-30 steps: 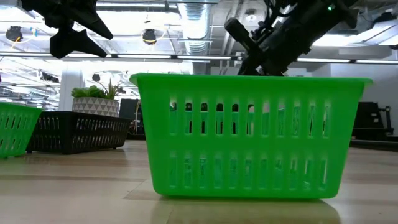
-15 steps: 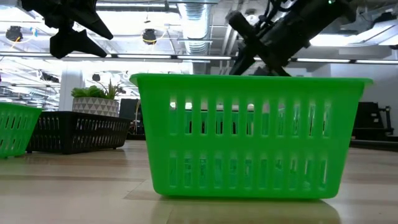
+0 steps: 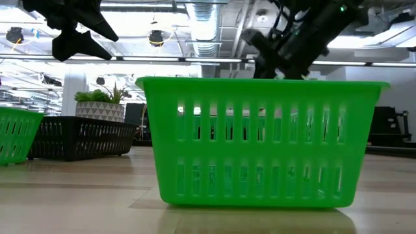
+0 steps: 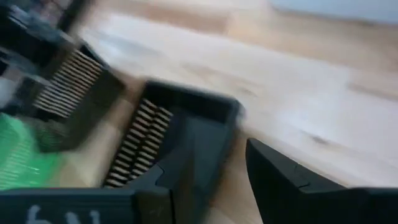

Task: Stack baskets by color
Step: Stack the right black bin on the middle black bin

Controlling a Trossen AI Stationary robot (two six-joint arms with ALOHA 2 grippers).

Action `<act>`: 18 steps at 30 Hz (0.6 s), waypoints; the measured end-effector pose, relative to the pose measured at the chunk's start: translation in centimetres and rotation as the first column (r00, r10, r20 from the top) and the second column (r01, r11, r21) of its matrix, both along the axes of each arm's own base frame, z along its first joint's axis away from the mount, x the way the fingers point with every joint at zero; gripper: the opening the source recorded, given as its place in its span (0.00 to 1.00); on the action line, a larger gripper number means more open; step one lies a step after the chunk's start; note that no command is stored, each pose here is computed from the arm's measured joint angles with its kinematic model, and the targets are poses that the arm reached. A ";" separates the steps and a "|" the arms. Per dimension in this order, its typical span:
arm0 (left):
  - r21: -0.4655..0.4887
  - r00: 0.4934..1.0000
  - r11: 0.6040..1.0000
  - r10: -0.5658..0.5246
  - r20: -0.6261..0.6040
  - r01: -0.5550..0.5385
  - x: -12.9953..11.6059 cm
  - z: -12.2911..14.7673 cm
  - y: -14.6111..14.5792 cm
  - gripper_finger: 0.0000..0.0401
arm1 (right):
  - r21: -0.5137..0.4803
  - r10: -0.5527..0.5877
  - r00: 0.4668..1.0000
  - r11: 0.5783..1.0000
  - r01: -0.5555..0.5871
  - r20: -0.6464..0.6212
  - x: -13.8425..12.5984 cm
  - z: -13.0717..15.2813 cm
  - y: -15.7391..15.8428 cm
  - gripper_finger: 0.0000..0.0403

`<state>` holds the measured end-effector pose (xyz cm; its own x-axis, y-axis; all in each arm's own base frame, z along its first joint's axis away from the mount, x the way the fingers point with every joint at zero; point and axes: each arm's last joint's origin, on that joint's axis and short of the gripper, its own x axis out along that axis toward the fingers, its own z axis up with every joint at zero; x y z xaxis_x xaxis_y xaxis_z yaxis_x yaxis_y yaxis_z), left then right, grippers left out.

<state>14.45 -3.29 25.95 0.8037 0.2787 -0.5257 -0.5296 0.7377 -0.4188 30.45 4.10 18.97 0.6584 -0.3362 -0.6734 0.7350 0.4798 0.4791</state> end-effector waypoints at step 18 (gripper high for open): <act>0.019 1.000 1.000 -0.001 -0.009 0.001 0.0 0.0 0.0 0.56 | 0.091 0.070 0.993 0.994 -0.062 -0.095 1.7 -4.2 0.1 0.39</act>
